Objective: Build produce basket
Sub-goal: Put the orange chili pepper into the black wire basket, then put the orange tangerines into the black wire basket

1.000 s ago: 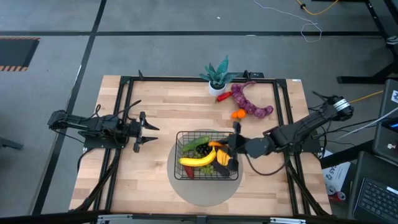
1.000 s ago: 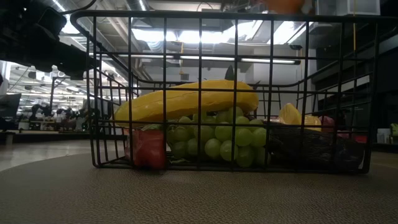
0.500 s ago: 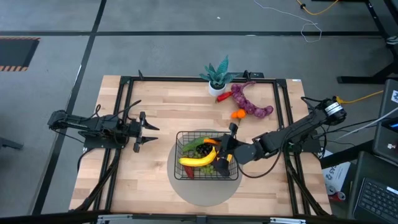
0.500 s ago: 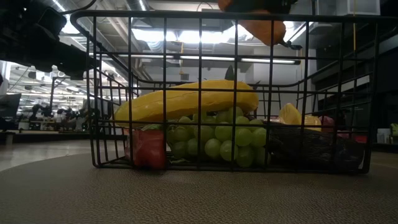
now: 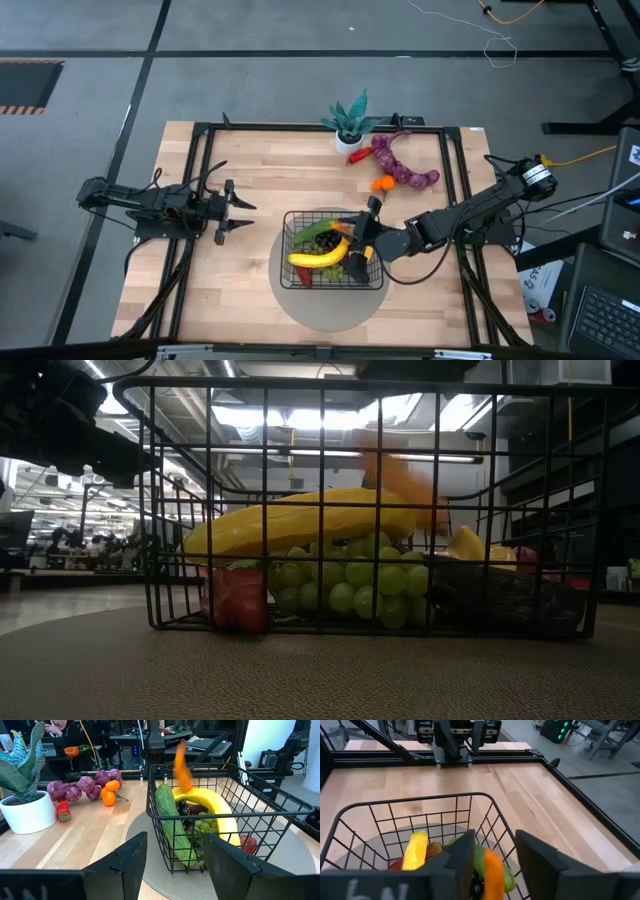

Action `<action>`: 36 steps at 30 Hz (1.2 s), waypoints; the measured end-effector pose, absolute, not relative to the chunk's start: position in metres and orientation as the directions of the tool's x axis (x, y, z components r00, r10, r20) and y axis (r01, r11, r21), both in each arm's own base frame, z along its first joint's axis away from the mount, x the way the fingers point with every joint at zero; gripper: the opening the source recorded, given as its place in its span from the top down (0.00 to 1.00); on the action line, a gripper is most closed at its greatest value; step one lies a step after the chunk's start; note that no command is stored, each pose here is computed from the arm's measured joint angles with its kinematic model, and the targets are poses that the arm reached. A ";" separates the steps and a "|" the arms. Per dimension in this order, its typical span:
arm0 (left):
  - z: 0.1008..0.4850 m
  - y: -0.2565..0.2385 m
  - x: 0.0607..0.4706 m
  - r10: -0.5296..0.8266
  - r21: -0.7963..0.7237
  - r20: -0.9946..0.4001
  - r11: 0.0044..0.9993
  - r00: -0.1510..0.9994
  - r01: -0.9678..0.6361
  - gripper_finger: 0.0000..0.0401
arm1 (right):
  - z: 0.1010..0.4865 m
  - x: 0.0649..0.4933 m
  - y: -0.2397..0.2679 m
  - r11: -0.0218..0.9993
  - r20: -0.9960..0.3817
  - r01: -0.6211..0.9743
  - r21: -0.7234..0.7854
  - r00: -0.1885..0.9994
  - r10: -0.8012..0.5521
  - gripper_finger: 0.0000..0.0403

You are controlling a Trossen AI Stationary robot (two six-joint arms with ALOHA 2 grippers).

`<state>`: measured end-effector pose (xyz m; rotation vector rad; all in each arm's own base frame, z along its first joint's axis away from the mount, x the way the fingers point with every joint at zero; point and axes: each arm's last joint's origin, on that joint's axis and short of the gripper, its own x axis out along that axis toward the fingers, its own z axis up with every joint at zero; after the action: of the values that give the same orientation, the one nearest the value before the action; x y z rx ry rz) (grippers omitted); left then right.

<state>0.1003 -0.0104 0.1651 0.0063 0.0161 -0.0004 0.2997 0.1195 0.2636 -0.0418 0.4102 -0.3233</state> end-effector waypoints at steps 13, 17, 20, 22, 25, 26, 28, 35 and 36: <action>0.165 -0.010 0.100 0.000 0.006 -0.017 1.000 1.000 0.001 0.53 | 0.264 0.300 0.120 0.948 -0.385 0.278 -0.155 0.867 -0.318 0.46; 0.165 -0.010 0.100 0.000 0.006 -0.017 1.000 1.000 0.000 0.53 | 0.264 0.300 0.119 0.938 -0.375 0.302 -0.169 0.861 -0.344 0.46; 0.165 -0.010 0.100 -0.001 0.006 -0.016 1.000 1.000 0.001 0.53 | 0.264 0.299 0.117 0.920 -0.356 0.345 -0.189 0.849 -0.391 0.46; 0.165 -0.010 0.100 0.000 0.006 -0.016 1.000 1.000 0.001 0.53 | 0.265 0.298 0.116 0.896 -0.336 0.381 -0.228 0.833 -0.439 0.46; 0.165 -0.010 0.100 -0.001 0.006 -0.016 1.000 1.000 0.001 0.53 | 0.270 0.295 0.112 0.838 -0.290 0.445 -0.316 0.796 -0.532 0.46; 0.165 -0.010 0.100 -0.001 0.006 -0.016 1.000 1.000 0.001 0.53 | 0.273 0.293 0.110 0.815 -0.268 0.474 -0.334 0.781 -0.564 0.46; 0.165 -0.010 0.100 0.000 0.006 -0.016 1.000 1.000 0.000 0.53 | 0.283 0.287 0.104 0.763 -0.228 0.534 -0.364 0.744 -0.629 0.47; 0.165 -0.010 0.100 0.000 0.006 -0.017 1.000 1.000 0.000 0.53 | 0.332 0.251 0.057 0.609 -0.132 0.699 -0.376 0.610 -0.781 0.50; 0.165 -0.010 0.100 -0.001 0.006 -0.017 1.000 1.000 0.001 0.53 | 0.336 0.245 0.048 0.592 -0.133 0.714 -0.374 0.591 -0.796 0.50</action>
<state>0.1004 -0.0104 0.1650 0.0064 0.0167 -0.0007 0.2452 0.0479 0.3365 -0.2957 0.3010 -0.8934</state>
